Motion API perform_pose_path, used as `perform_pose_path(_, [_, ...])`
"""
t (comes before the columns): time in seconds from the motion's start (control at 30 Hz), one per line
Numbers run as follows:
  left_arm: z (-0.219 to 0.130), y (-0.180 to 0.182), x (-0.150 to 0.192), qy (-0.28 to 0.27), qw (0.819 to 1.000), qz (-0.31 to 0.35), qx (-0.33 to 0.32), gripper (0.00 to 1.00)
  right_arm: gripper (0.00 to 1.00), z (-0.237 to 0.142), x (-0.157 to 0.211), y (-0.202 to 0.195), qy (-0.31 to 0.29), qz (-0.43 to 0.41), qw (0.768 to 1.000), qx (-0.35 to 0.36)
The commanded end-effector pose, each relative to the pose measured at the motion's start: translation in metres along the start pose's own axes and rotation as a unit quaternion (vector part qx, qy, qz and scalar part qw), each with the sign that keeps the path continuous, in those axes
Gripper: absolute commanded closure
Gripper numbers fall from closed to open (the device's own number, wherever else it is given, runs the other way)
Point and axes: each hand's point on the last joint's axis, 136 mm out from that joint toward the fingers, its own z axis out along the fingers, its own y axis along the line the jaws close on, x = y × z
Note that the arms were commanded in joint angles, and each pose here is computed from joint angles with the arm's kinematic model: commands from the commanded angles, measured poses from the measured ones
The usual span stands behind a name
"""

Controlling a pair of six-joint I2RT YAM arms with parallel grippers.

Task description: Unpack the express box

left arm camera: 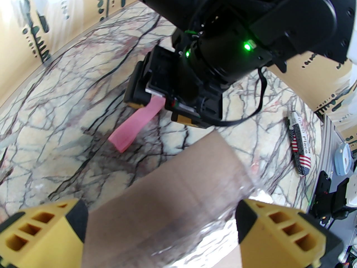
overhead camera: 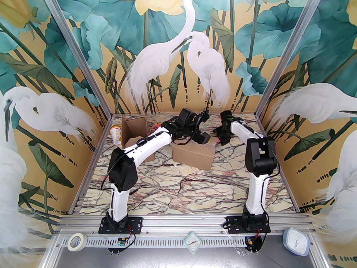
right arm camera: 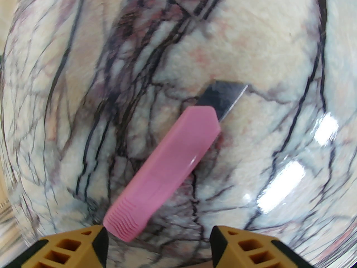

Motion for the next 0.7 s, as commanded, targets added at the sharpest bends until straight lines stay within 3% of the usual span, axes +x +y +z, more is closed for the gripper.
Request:
perform_pose_path(0.0, [-0.021, 0.008, -0.014, -0.03, 0.999, 0.002, -0.023, 0.07, 0.31, 0.014, 0.011, 0.002, 0.009, 0.069, 0.997, 0.032])
perform_pose_path(0.2, [-0.027, 0.017, -0.002, -0.026, 0.999, -0.008, -0.035, 0.06, 0.3, 0.043, 0.018, 0.002, 0.025, 0.099, 0.993, 0.061])
perform_pose_path(0.43, [-0.031, 0.023, 0.005, -0.026, 0.999, -0.013, -0.039, 0.06, 0.32, 0.04, 0.008, 0.002, 0.007, 0.044, 0.992, 0.121])
perform_pose_path(0.67, [-0.036, 0.024, 0.002, -0.043, 0.998, -0.016, -0.042, 0.06, 0.36, 0.034, -0.004, -0.025, 0.02, 0.023, 0.981, 0.19])
